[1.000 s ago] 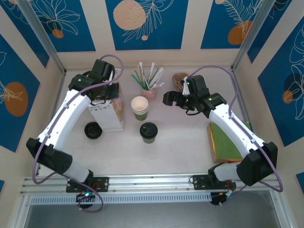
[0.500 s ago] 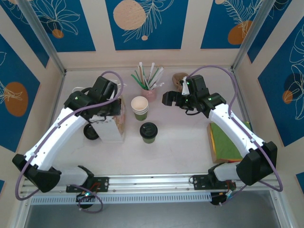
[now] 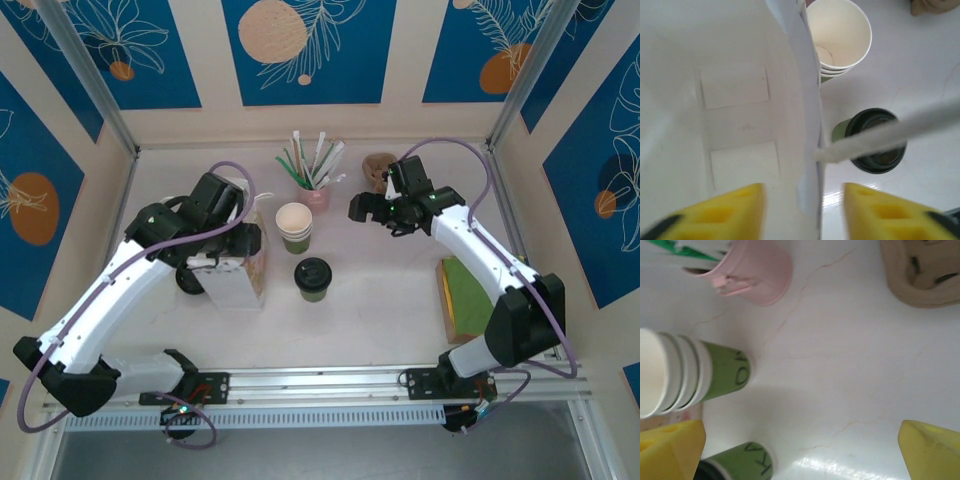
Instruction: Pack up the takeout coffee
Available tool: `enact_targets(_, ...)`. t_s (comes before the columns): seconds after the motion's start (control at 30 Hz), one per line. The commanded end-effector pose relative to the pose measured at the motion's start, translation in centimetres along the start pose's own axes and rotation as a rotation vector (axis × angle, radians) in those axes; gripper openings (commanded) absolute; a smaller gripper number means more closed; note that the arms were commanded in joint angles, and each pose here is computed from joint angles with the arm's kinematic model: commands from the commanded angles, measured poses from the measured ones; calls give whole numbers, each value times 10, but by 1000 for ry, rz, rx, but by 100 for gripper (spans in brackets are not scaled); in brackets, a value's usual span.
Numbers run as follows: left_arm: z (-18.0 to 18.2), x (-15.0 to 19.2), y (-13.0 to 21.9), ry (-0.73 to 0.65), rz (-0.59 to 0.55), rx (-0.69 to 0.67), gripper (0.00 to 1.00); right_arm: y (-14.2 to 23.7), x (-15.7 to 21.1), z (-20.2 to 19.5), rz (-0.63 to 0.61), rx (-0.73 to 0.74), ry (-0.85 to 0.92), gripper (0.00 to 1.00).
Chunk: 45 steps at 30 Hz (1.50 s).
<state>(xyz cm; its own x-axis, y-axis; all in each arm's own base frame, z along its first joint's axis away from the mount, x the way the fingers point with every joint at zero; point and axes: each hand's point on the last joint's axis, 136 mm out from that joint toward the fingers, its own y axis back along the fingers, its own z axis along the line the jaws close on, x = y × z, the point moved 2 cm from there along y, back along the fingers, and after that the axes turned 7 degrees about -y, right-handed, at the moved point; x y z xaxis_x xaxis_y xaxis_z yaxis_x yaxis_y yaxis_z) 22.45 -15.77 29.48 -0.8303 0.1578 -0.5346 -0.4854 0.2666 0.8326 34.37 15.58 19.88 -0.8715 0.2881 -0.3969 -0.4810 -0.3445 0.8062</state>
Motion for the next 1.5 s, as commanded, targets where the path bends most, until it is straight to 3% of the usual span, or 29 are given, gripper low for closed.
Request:
enact_targets(0.0, -4, -1, 16, 10, -34, 38, 60, 0, -22, -15, -30, 66, -19, 100)
enact_targets(0.13, -9, -10, 32, 15, -95, 80, 97, -11, -46, -26, -38, 108, -21, 94)
enact_targets(0.17, -10, -13, 36, 15, -110, 90, 100, -14, -53, -30, -38, 124, -26, 94)
enact_targets(0.3, -12, -23, 53, 8, -165, 112, 100, -33, -76, -43, -7, 130, -60, 87)
enact_targets(0.47, -14, -37, 75, -1, -238, 127, 100, -63, -89, -45, 59, 130, -48, 85)
enact_targets(0.87, 15, -51, 97, 55, -359, -27, 100, -124, -81, -51, 215, 147, -36, 85)
enact_targets(1.47, 17, -51, 83, 15, -336, -53, 100, -96, 4, -37, 313, 184, -90, 84)
